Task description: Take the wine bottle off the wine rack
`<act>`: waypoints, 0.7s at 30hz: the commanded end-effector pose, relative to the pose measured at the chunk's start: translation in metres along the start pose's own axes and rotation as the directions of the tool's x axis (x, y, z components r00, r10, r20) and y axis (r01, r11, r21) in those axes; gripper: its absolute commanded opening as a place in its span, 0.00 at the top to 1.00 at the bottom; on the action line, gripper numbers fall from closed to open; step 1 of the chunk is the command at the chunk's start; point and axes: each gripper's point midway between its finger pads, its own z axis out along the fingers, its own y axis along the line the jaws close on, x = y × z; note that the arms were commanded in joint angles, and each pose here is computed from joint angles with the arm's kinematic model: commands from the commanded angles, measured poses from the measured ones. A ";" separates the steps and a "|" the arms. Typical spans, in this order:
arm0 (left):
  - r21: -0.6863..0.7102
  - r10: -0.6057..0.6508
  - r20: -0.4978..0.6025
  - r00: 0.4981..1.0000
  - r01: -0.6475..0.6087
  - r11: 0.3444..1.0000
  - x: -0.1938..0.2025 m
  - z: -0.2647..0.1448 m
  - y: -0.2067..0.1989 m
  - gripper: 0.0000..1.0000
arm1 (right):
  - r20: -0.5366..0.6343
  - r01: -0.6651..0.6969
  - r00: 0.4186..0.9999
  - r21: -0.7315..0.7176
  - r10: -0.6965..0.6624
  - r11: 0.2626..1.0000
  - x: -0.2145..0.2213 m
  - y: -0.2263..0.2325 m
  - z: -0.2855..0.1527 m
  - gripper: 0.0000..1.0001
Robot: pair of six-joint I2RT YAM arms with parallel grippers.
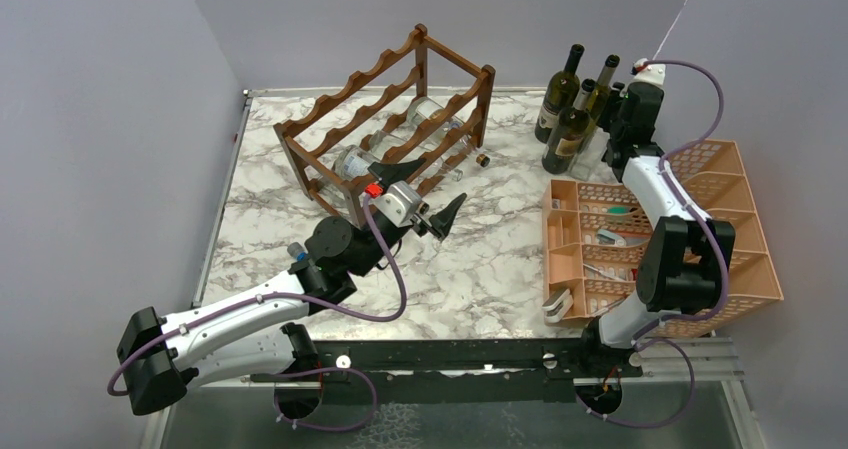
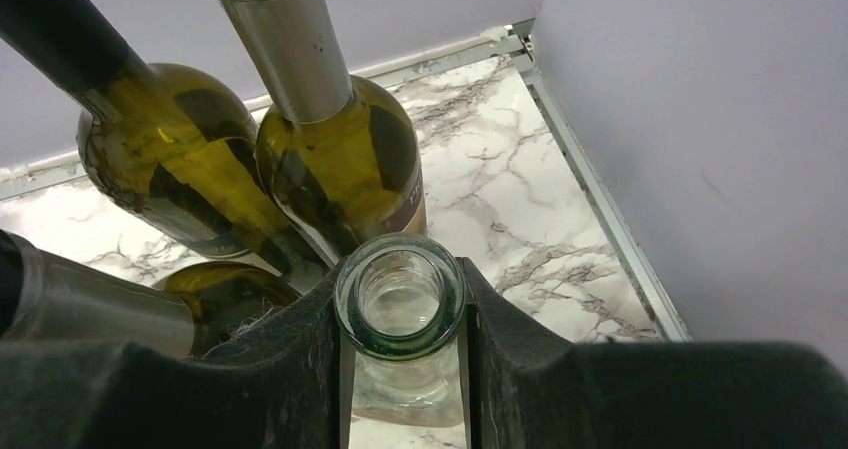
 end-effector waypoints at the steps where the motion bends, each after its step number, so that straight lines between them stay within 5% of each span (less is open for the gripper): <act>1: -0.023 0.005 0.017 1.000 -0.004 1.000 -0.004 -0.003 0.005 0.01 | 0.091 0.005 0.996 -0.004 -0.005 1.000 -0.022 0.000 -0.001 0.78; 7: -0.025 0.011 0.018 1.000 -0.011 1.000 -0.005 -0.003 0.006 0.01 | 0.068 -0.010 0.998 -0.032 0.012 0.999 -0.017 0.005 -0.002 0.68; 13: -0.032 0.025 0.020 0.999 -0.025 0.999 -0.006 -0.004 0.008 0.01 | 0.060 -0.041 0.997 0.000 0.041 0.999 -0.033 -0.001 -0.013 0.37; 21: -0.041 0.041 0.021 0.999 -0.040 0.998 -0.007 -0.005 0.010 0.01 | 0.119 -0.077 0.990 0.040 0.072 0.996 -0.067 -0.015 -0.052 0.19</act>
